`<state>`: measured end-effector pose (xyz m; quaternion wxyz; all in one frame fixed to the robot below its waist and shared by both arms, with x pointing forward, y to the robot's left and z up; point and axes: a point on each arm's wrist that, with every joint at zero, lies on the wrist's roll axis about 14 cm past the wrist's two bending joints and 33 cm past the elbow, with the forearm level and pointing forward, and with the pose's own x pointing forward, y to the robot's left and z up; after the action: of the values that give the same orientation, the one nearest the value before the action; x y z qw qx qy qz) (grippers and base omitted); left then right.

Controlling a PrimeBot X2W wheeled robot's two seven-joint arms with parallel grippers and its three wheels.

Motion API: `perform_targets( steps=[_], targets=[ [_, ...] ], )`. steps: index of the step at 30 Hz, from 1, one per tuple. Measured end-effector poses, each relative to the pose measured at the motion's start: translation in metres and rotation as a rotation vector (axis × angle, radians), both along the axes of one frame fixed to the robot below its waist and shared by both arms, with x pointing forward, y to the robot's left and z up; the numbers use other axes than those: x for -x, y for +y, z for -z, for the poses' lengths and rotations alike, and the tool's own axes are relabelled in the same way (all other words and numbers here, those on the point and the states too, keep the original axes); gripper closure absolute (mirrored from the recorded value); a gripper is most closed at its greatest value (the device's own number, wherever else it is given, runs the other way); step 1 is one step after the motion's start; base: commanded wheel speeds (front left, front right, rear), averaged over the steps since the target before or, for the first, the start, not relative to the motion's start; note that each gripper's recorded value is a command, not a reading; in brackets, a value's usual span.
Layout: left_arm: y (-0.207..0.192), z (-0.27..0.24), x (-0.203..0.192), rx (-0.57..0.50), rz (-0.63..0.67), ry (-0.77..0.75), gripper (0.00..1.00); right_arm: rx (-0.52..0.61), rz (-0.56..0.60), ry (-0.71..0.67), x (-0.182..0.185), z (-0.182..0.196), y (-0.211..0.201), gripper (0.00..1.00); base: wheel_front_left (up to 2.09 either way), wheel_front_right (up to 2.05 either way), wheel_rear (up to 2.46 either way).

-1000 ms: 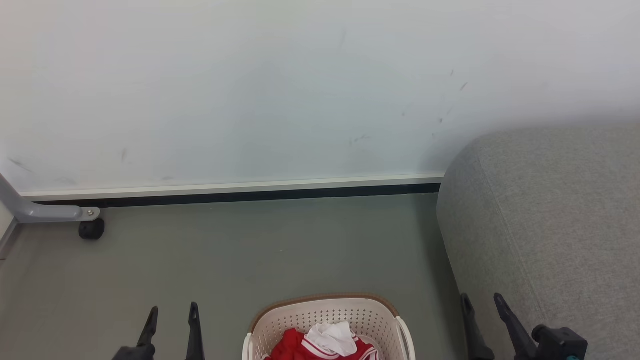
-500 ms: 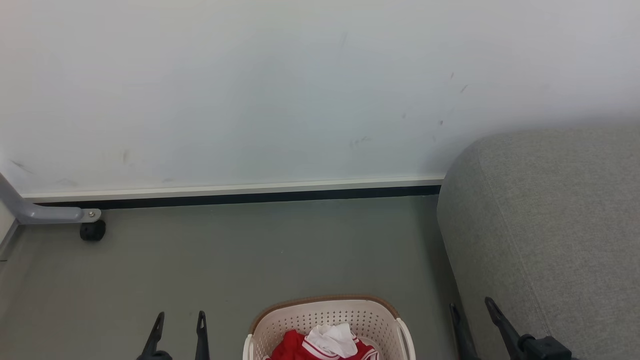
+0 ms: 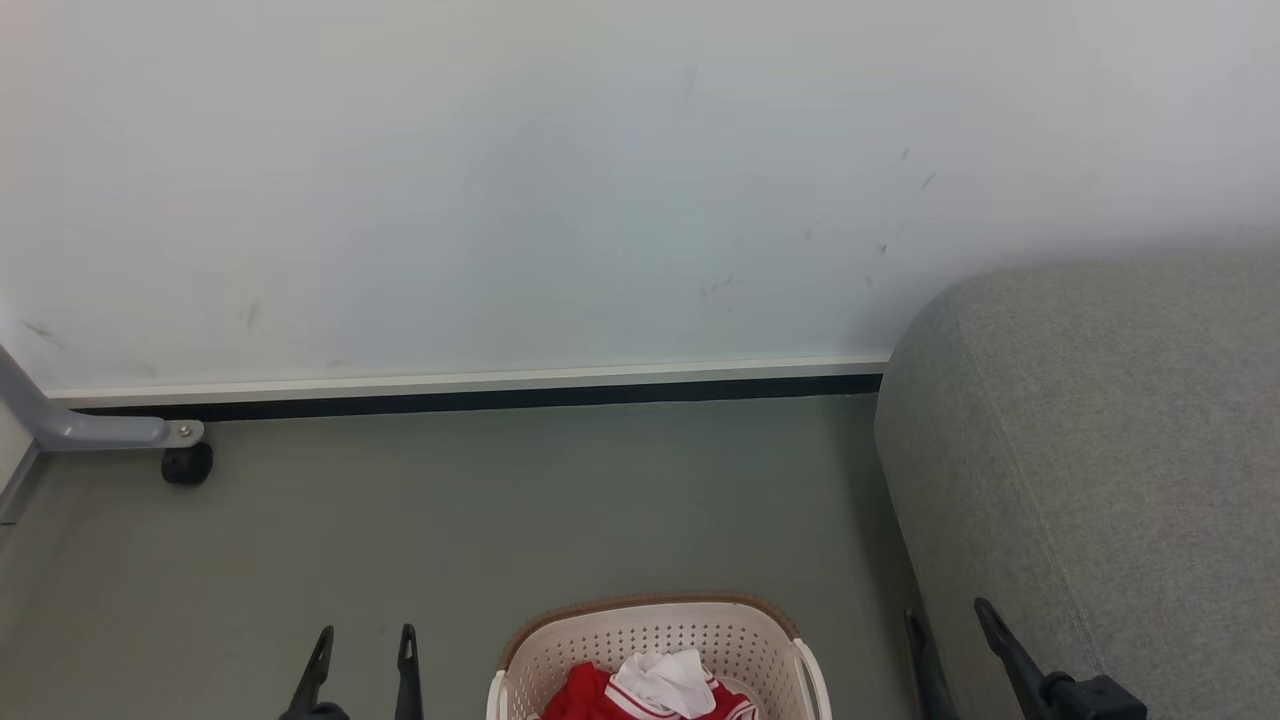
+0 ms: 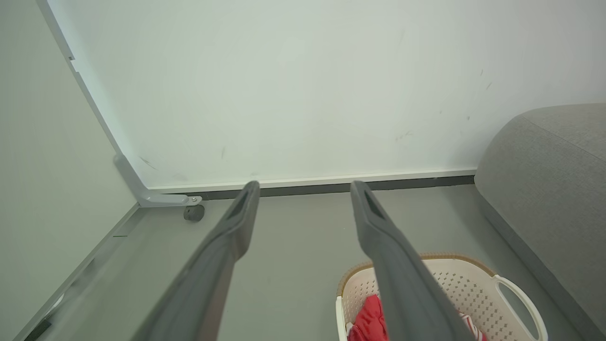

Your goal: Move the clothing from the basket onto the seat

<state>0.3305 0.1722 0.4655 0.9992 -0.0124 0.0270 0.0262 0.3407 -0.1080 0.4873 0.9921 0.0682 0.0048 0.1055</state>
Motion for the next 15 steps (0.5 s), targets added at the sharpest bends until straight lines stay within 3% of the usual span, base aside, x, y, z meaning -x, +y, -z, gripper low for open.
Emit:
perform_targets(
  steps=[15],
  targets=[
    [-0.0006,0.0012,-0.0001,0.001,0.001,0.004,0.00,-0.004,0.012,0.016,0.0023,0.0050,-0.0041,0.00,0.00,0.00,0.00]
  ],
)
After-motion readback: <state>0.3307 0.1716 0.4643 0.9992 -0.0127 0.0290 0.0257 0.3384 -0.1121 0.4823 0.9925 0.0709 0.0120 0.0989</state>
